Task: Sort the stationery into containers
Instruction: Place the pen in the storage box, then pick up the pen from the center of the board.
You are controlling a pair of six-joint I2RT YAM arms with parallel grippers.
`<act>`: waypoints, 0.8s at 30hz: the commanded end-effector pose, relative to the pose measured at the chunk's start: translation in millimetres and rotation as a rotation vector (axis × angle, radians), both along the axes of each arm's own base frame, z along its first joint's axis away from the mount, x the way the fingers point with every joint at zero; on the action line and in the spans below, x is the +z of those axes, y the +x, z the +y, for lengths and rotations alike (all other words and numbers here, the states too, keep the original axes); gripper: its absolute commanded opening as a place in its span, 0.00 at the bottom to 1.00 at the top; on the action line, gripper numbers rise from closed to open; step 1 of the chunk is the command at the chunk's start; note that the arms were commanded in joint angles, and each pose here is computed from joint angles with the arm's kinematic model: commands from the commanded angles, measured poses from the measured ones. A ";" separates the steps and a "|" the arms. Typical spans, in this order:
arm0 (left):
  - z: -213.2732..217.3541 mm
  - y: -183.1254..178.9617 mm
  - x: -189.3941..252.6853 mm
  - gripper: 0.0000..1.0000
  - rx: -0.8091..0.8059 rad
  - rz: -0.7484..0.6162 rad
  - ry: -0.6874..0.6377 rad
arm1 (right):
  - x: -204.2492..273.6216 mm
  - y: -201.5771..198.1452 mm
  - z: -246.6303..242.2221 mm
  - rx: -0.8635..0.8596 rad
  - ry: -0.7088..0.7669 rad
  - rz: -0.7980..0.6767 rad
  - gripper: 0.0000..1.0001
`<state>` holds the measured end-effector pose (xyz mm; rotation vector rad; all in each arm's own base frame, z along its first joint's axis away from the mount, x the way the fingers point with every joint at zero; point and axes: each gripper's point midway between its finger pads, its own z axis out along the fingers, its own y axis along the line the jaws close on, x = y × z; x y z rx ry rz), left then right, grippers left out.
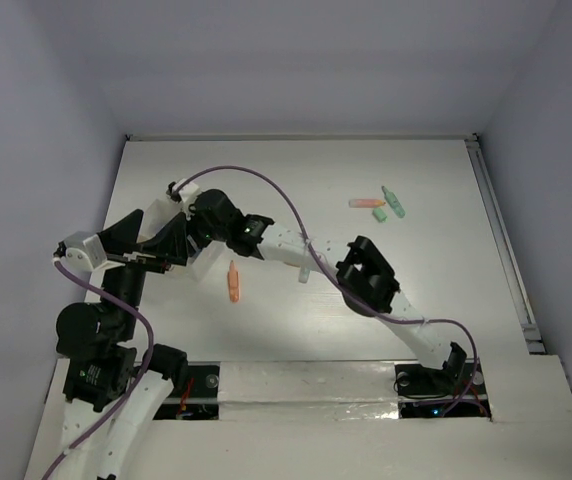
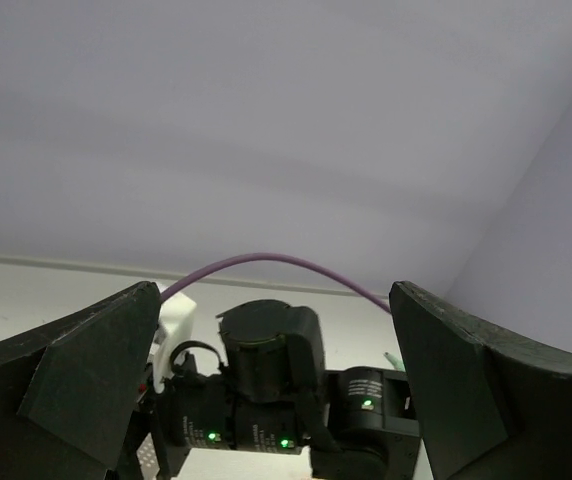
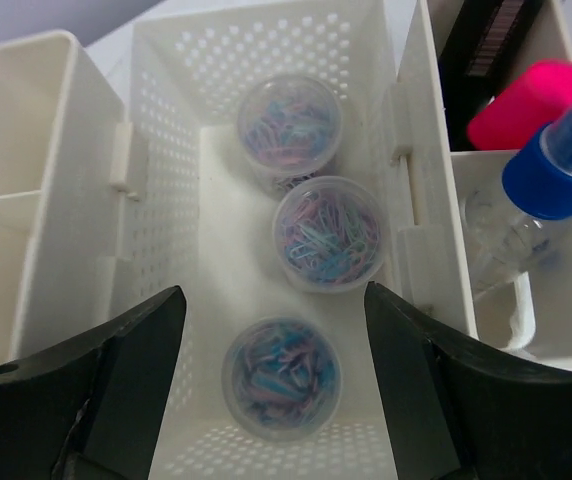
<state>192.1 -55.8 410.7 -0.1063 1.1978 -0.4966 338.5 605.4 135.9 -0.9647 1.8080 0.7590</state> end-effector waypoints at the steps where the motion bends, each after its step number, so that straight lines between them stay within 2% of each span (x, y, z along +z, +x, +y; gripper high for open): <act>1: 0.2 3.9 10.5 0.99 0.006 -0.032 -0.015 | 113.1 -8.5 -0.2 -0.011 0.213 -0.098 0.77; 7: -11.9 -1.1 31.0 0.98 -0.072 -0.048 -0.042 | 174.8 -23.6 -28.7 -0.018 0.300 -0.137 0.77; 8: -12.5 0.0 29.4 0.98 -0.075 -0.039 -0.047 | 158.2 -23.9 -29.2 -0.019 0.278 -0.125 0.76; 9: -18.8 -2.0 30.8 0.98 -0.111 -0.039 -0.042 | 187.6 -25.0 -43.6 -0.053 0.326 -0.156 0.75; 11: -29.4 4.2 21.0 0.99 -0.159 0.013 -0.044 | 192.1 -19.7 -67.2 -0.148 0.325 -0.165 0.65; 12: -34.1 7.8 14.7 0.99 -0.179 0.040 -0.045 | 170.5 -20.3 -80.9 -0.183 0.278 -0.152 0.62; 13: -42.8 13.1 5.9 0.99 -0.216 0.075 -0.039 | 191.4 -23.6 -100.8 -0.223 0.303 -0.170 0.54; 14: -49.2 18.5 -7.2 0.98 -0.244 0.115 -0.057 | 188.0 -19.6 -117.0 -0.290 0.288 -0.175 0.51; 15: -54.4 22.0 -15.9 0.98 -0.267 0.141 -0.066 | 158.2 -18.1 -136.1 -0.327 0.218 -0.154 0.48; 16: -62.0 22.4 -23.8 0.98 -0.308 0.160 -0.067 | 171.8 -19.9 -158.0 -0.366 0.230 -0.159 0.46; 18: -75.9 30.5 -44.4 0.98 -0.373 0.206 -0.098 | 146.9 -13.5 -207.1 -0.477 0.169 -0.101 0.43; 19: -79.3 31.0 -53.6 0.98 -0.391 0.232 -0.106 | 123.0 -6.3 -222.1 -0.509 0.108 -0.083 0.42; 21: -87.9 37.8 -74.2 0.98 -0.427 0.278 -0.130 | 112.4 7.7 -277.7 -0.624 0.094 -0.007 0.41; 22: -95.0 38.2 -81.1 0.98 -0.466 0.296 -0.130 | 84.5 8.1 -301.5 -0.660 0.048 0.036 0.40; 24: -102.2 41.2 -96.2 0.98 -0.503 0.315 -0.145 | 74.4 11.3 -341.3 -0.735 0.045 0.093 0.40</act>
